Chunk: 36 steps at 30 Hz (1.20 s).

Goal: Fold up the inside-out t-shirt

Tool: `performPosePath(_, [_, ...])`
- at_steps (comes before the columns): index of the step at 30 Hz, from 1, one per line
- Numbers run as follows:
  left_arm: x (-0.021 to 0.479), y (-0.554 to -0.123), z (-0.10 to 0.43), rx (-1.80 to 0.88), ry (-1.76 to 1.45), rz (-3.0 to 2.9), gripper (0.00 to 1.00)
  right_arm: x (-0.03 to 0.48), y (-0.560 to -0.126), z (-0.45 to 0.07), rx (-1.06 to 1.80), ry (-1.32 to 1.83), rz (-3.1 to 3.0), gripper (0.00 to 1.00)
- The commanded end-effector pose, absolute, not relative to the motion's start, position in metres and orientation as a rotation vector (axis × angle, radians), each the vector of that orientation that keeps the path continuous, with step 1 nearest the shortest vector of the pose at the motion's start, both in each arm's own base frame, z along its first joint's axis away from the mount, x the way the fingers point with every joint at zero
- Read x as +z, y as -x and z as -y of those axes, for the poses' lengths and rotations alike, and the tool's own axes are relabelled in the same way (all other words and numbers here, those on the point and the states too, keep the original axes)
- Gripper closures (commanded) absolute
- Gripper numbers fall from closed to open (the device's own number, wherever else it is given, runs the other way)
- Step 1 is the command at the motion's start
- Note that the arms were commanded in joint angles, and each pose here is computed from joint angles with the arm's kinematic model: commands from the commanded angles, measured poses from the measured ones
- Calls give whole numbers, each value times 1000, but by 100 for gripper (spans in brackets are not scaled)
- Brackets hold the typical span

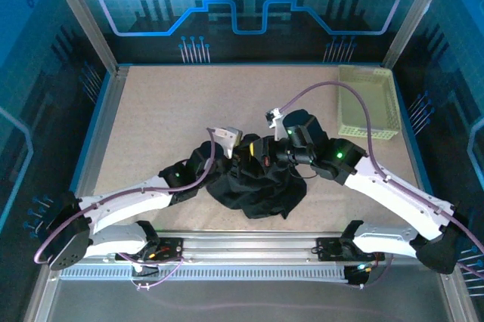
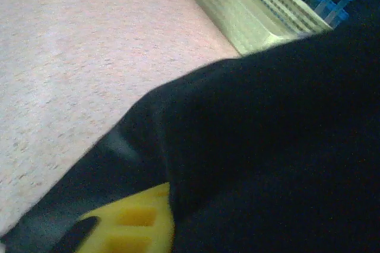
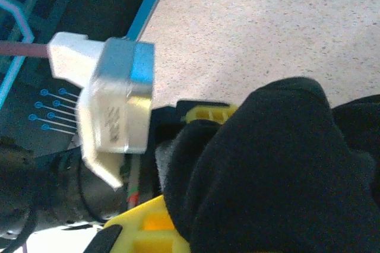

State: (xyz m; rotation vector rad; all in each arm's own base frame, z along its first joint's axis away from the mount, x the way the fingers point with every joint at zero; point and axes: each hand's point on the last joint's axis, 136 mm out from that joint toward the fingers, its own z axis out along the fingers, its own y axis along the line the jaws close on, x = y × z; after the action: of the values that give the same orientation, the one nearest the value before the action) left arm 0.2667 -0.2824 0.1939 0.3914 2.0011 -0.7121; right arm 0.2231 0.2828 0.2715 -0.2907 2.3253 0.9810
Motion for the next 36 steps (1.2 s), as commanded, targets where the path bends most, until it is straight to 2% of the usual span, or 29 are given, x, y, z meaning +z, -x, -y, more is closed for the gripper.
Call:
performPosePath(1, [214,-245,311,-907,-576,-1911,93,255,-237,-254,868,148,-2391,100])
performPosePath(4, [211,-228,316,-986,-664,-1897,99,246,-248,-246,865,99,-2426,99])
performPosePath(6, [209,-219,317,-1025,-698,-1893,100,247,-252,-246,876,111,-2420,96])
performPosePath(11, [199,-205,316,-1096,-733,-1913,100,256,-255,-243,828,205,-2369,63])
performPosePath(14, [198,-208,313,-1158,-683,-1910,100,255,-250,-235,791,263,-2333,50])
performPosePath(23, [202,-221,305,-1197,-623,-1899,100,239,-209,-239,902,462,-2207,53])
performPosePath(27, [202,-222,306,-1204,-625,-1902,100,235,-194,-259,963,551,-2167,54])
performPosePath(36, [202,-219,305,-1211,-624,-1901,100,216,-211,-266,831,509,-2218,52])
